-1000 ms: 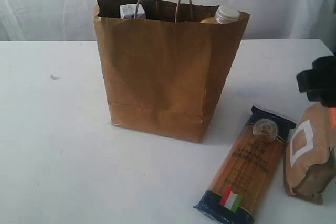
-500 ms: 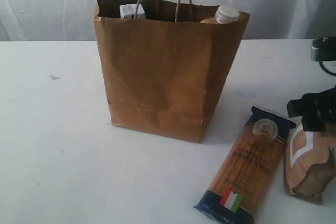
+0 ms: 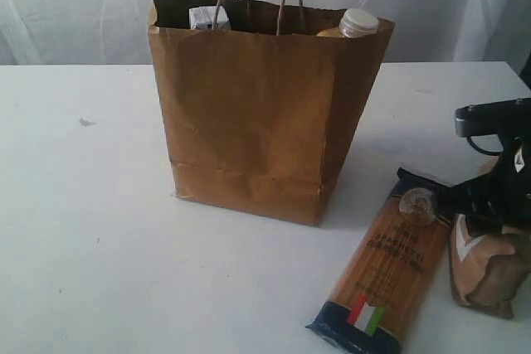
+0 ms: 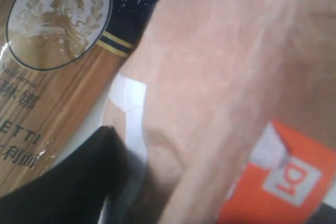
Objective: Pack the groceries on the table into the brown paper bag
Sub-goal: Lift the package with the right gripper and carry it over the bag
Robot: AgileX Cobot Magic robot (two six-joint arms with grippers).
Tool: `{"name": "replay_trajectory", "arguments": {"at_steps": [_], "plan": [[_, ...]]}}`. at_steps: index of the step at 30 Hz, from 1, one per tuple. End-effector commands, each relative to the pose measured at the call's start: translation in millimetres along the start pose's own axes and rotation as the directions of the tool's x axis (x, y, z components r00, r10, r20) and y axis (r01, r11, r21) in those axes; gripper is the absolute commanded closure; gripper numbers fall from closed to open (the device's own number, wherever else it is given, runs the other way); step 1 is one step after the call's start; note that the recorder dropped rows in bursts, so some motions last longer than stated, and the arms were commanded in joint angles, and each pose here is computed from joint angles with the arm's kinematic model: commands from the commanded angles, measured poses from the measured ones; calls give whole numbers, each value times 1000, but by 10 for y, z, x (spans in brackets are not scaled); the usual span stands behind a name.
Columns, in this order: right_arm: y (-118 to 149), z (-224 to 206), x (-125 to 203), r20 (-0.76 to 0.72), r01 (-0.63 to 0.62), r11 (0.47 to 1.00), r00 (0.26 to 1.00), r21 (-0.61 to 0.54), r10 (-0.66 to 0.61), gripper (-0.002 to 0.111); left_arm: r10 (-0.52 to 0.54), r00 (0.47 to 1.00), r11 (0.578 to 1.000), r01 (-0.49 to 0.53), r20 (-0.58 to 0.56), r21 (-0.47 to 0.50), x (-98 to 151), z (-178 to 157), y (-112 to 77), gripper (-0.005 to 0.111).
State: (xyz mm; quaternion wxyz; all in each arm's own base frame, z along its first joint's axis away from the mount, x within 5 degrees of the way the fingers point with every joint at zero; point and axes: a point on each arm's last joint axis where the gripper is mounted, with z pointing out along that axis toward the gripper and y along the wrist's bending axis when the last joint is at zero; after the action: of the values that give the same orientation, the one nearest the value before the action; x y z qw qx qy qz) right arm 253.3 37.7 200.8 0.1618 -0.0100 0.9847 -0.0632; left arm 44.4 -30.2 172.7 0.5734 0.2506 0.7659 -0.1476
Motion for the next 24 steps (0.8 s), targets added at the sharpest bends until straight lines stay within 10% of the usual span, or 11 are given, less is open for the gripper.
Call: {"name": "replay_trajectory", "arguments": {"at_steps": [1, 24], "plan": [[-31, -96, 28, 30, 3, 1000, 1000, -13, -3, 108, 5, 1000, 1000, -5, -3, 0, 16, 2, -1, 107], [-245, -2613, -320, 758, 232, 959, 651, -161, -30, 108, 5, 1000, 1000, -5, -3, 0, 16, 2, -1, 107]]}}
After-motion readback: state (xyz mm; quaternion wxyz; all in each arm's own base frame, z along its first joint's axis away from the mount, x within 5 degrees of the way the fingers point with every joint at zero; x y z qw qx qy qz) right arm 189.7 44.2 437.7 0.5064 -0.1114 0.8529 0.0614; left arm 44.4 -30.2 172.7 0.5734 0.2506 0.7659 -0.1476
